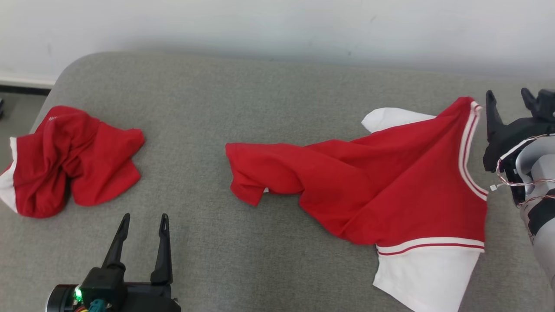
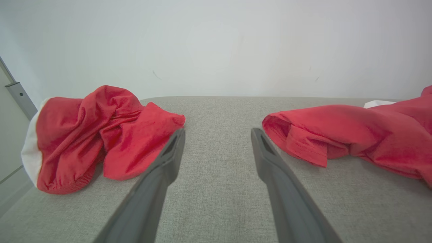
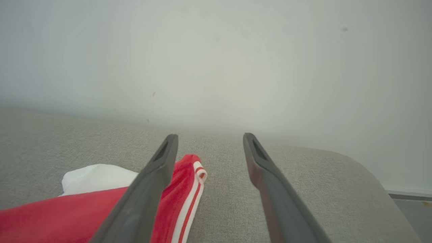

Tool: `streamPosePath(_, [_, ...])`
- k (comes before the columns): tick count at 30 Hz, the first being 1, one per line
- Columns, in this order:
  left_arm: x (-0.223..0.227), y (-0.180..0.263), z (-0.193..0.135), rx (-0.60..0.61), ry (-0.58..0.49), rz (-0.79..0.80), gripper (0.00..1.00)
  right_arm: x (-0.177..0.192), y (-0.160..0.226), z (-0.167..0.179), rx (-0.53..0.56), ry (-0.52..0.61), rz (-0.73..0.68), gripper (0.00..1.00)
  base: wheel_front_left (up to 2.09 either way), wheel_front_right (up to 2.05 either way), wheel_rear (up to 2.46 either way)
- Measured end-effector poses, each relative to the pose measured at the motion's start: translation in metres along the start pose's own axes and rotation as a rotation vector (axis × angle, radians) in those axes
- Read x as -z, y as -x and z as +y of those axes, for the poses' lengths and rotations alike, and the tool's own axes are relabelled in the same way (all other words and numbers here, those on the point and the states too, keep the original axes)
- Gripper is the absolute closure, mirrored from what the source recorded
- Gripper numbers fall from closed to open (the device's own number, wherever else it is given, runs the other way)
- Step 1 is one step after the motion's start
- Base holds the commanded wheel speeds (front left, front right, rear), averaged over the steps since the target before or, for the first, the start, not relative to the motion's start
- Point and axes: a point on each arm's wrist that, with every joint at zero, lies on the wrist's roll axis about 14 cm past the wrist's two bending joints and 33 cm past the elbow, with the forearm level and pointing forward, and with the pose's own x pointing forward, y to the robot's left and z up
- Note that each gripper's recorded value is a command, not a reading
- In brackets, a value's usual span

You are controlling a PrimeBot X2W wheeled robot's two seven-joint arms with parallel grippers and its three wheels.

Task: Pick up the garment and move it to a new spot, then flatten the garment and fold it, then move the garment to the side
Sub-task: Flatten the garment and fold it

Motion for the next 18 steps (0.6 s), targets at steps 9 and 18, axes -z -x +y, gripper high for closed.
streamPosePath(9, [-0.006, 0.006, -0.005, 0.017, 0.002, -0.020, 0.00, -0.031, 0.041, -0.028, 0.058, -0.029, -0.162, 0.00, 0.00, 0.00, 0.00])
streamPosePath(18, [-0.017, 0.008, -0.016, 0.052, 0.005, -0.056, 0.00, -0.039, 0.103, -0.018, 0.064, -0.082, -0.321, 0.00, 0.00, 0.00, 0.00])
